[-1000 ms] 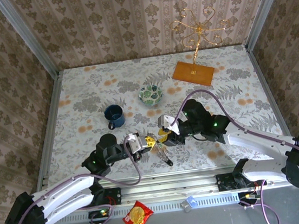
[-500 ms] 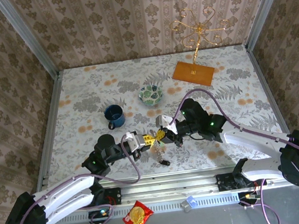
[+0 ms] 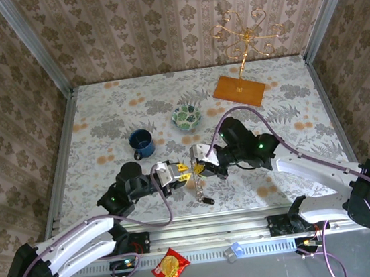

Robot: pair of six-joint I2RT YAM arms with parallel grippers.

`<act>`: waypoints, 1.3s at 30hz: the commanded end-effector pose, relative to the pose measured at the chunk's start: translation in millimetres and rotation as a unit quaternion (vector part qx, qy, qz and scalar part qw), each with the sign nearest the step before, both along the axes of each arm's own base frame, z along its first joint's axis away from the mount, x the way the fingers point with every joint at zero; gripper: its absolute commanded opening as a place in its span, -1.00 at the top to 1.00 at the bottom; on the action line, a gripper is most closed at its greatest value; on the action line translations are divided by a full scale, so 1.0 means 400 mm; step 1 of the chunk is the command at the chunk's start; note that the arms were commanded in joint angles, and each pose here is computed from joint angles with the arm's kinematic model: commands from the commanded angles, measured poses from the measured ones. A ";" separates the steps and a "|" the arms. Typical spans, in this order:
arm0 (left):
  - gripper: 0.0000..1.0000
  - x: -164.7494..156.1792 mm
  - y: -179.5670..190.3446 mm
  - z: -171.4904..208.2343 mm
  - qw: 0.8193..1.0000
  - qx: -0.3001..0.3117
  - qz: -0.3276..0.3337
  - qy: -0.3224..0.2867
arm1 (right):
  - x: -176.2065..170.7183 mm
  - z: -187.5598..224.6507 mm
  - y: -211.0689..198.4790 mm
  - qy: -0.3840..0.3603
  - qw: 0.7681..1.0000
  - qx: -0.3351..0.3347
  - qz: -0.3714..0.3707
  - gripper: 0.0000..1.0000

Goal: Put the keys on the keyring

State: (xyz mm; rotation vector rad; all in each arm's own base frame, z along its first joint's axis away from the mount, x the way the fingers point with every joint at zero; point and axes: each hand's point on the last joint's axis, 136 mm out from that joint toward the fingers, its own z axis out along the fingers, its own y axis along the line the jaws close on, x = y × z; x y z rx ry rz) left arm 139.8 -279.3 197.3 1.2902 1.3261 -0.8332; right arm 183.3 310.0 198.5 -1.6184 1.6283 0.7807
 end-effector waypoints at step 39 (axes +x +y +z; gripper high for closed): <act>1.00 -0.017 -0.009 0.014 0.999 0.002 -0.037 -0.016 | -0.010 -0.016 -0.021 0.016 0.999 -0.023 -0.026 0.87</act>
